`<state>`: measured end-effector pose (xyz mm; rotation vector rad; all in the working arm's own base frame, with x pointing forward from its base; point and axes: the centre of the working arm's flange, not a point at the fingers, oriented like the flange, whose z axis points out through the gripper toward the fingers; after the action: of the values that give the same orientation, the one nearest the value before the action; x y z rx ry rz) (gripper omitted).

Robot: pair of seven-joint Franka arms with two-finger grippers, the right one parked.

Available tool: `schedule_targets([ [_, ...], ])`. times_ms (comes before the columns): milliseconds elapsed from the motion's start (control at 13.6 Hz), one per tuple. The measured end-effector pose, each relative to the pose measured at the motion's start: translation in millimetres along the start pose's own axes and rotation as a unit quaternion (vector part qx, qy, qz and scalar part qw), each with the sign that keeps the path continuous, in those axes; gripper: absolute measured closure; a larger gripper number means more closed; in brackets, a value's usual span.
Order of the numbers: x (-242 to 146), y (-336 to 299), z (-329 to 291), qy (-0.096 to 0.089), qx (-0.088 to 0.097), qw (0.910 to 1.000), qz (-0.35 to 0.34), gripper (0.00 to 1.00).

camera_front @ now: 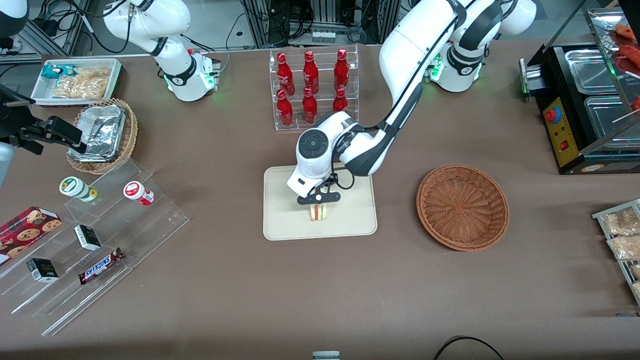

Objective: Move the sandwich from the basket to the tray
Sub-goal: 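Lower the sandwich onto the tray and open the left gripper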

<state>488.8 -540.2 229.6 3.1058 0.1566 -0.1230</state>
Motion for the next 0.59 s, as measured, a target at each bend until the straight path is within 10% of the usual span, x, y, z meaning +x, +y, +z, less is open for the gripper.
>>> schedule_targets([
  [590, 7, 5, -59, 0.023, -0.021, 0.9995, -0.001, 0.06],
])
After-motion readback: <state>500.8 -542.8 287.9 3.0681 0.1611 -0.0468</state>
